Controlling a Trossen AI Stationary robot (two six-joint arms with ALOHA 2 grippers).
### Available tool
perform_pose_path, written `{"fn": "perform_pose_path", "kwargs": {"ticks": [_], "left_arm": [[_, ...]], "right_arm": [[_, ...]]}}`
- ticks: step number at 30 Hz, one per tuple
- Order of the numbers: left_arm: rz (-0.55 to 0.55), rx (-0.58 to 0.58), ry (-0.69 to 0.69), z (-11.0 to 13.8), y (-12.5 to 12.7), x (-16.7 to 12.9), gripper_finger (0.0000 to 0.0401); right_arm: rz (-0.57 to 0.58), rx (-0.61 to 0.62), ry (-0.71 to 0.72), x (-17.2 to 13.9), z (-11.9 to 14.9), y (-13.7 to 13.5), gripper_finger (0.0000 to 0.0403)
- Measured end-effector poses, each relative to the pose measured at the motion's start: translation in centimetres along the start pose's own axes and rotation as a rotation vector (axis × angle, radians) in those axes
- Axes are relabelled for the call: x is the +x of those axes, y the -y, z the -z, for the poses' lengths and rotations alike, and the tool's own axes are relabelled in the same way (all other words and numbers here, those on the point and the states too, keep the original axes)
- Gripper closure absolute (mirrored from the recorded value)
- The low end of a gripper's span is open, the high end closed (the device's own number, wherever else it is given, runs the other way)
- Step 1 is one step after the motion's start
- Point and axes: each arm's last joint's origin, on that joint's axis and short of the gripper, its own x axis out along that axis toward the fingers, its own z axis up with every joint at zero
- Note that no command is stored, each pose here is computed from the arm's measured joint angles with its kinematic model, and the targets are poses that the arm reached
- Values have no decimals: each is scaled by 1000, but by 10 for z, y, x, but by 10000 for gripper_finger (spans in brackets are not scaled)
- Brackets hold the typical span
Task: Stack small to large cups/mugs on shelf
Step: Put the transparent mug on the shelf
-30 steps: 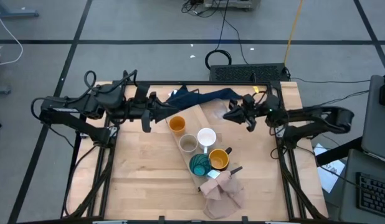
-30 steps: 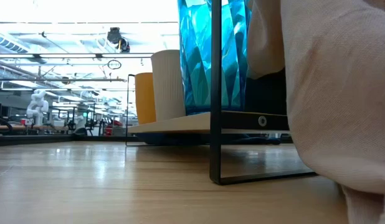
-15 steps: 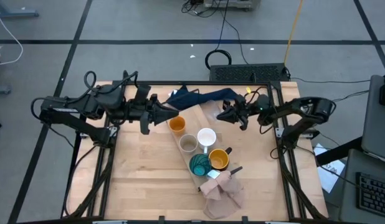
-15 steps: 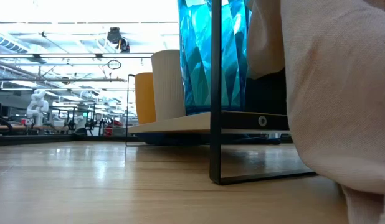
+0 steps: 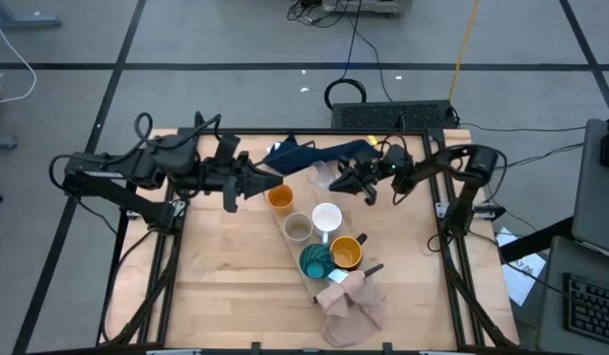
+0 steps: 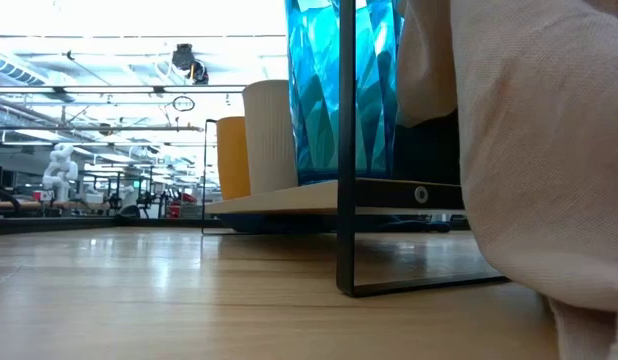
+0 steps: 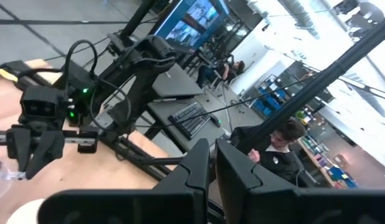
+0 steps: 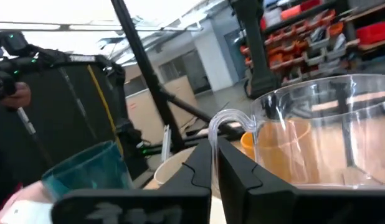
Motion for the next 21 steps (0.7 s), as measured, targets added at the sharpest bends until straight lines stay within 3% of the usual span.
{"fn": "perform_pose_path", "kwargs": {"ticks": [10,21], "left_arm": [[-26,-16,-14,2,-2,0,375],[-129,12,14,1,-10,0,375]], "right_arm": [[-25,-51,-23,7,1,19,403],[-45,6,-62,11,11,42,403]]}}
